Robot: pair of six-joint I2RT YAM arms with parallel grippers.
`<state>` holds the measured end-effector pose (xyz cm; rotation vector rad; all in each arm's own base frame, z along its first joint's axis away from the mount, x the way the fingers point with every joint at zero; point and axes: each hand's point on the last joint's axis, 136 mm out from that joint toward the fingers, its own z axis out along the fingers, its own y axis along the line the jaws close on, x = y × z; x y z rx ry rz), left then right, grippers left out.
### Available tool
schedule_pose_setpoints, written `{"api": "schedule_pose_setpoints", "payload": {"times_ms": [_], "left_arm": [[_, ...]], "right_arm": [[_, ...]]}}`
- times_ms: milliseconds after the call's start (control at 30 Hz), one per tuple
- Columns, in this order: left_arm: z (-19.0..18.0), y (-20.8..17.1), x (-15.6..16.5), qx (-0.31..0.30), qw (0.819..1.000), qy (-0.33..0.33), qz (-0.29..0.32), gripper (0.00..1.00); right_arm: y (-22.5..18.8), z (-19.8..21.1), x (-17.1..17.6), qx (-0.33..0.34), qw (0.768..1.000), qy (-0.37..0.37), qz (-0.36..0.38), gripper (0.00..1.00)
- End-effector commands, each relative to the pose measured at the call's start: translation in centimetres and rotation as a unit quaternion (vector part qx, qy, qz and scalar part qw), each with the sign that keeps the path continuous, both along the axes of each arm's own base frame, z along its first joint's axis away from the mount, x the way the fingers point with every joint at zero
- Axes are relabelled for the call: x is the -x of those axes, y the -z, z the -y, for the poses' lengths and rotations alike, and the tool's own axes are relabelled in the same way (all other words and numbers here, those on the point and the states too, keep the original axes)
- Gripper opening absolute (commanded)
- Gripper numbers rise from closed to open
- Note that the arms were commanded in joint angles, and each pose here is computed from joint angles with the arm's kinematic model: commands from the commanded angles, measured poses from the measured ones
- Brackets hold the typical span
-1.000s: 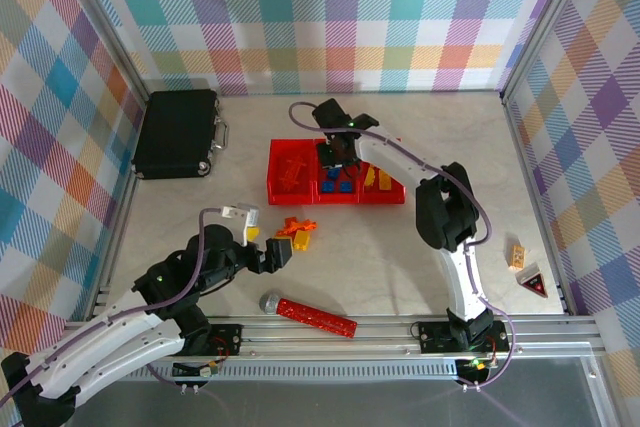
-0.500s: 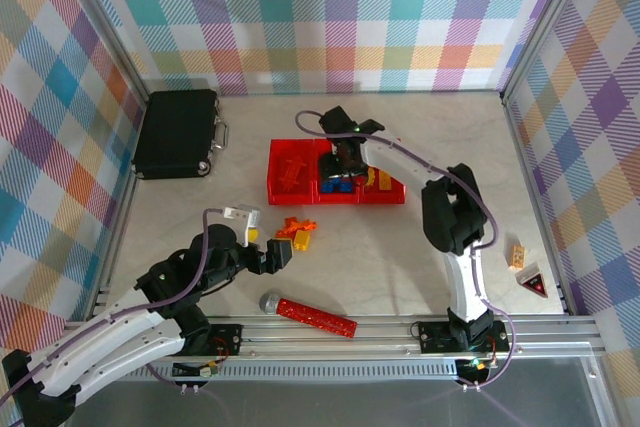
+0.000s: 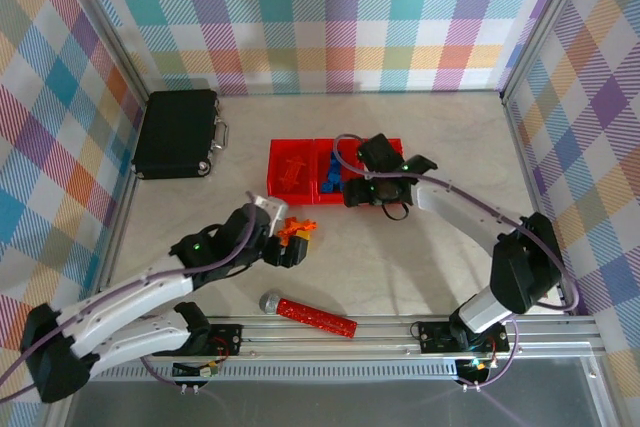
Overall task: Sort the legos into containers by color
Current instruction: Place the lego in the container, then pick up the lego from the center of the table.
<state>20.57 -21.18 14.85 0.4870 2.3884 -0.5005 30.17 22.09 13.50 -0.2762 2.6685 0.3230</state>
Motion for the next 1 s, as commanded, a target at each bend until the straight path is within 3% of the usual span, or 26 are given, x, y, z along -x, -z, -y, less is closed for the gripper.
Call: {"api": "schedule_pose_setpoints", "payload": {"times_ms": [0,133,433,567,733,900,967], "left_arm": [[1.6,-0.5,0.5,-0.055,0.994,0.095,-0.006,1.0],[2.2,0.1,1.1,-0.138,0.966,0.22,-0.001,0.94],[-0.2,0.9,0.6,-0.269,0.897,0.35,0.038,0.96],[-1.4,1.9,-0.5,-0.261,0.904,0.339,-0.01,0.9],[-1.8,2.6,-3.0,-0.259,0.915,0.309,-0.011,0.85],[-1.6,4.0,-4.7,-0.268,0.916,0.295,-0.038,0.67],[-1.2,4.4,-5.3,-0.264,0.919,0.288,-0.045,0.64]], "right_arm": [[-1.2,0.9,0.3,-0.012,0.999,0.016,0.035,0.72],[-2.1,2.5,1.2,-0.002,0.998,0.017,0.062,0.73],[-1.7,4.7,2.9,0.0,0.996,0.021,0.089,0.77],[-1.0,5.2,3.3,0.003,0.996,0.019,0.087,0.77],[-0.7,5.6,3.7,0.005,0.996,0.013,0.088,0.78],[-0.7,5.8,3.9,0.005,0.996,0.006,0.091,0.78],[-0.4,5.9,4.1,0.007,0.996,0.006,0.088,0.78]]}}
